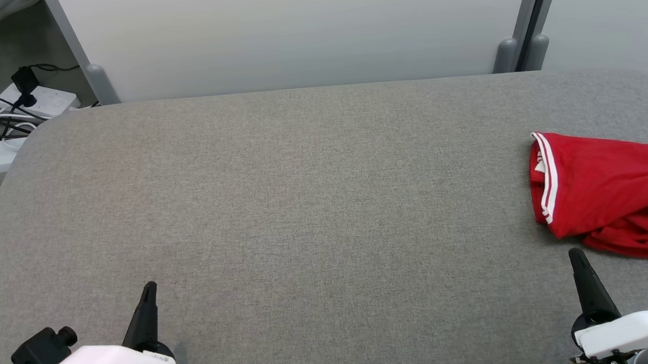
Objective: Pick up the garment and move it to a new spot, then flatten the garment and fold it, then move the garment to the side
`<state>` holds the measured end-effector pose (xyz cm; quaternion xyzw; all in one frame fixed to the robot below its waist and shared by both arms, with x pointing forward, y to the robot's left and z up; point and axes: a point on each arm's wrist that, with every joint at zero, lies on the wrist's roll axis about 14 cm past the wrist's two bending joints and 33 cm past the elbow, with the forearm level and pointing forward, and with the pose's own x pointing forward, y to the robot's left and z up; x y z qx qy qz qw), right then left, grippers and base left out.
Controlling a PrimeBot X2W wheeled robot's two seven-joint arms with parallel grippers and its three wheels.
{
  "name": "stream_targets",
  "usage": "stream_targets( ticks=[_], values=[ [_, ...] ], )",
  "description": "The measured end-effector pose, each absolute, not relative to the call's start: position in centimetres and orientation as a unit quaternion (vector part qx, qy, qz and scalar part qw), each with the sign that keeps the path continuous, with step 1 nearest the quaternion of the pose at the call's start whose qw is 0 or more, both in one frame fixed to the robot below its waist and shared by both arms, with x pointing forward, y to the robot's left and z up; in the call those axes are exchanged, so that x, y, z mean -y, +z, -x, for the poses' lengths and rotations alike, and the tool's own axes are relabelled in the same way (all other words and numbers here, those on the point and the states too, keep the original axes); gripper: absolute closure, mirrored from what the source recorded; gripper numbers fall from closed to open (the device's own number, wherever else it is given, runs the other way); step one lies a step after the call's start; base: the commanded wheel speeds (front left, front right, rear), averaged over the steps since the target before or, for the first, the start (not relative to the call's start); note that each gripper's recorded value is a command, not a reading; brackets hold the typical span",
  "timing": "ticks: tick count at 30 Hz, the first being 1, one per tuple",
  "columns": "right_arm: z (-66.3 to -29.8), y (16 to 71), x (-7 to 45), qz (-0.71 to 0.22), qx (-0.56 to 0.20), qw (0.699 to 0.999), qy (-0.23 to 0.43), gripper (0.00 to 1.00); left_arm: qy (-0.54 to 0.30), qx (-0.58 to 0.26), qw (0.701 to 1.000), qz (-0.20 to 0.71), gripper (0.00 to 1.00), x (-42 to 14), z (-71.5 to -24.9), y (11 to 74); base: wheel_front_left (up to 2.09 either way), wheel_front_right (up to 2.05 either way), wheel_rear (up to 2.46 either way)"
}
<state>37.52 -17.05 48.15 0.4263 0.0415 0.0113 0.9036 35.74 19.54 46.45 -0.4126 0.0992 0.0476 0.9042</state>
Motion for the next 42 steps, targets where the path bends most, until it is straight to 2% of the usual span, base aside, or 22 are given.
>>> stream_targets(
  ticks=[42],
  values=[
    [-37.6,48.1,19.6,-0.632,-0.031,0.774,-0.028,1.0,0.036,-0.071,0.774,0.628,1.0,-19.0,-36.9,47.0,0.0,0.0,0.0]
  ],
)
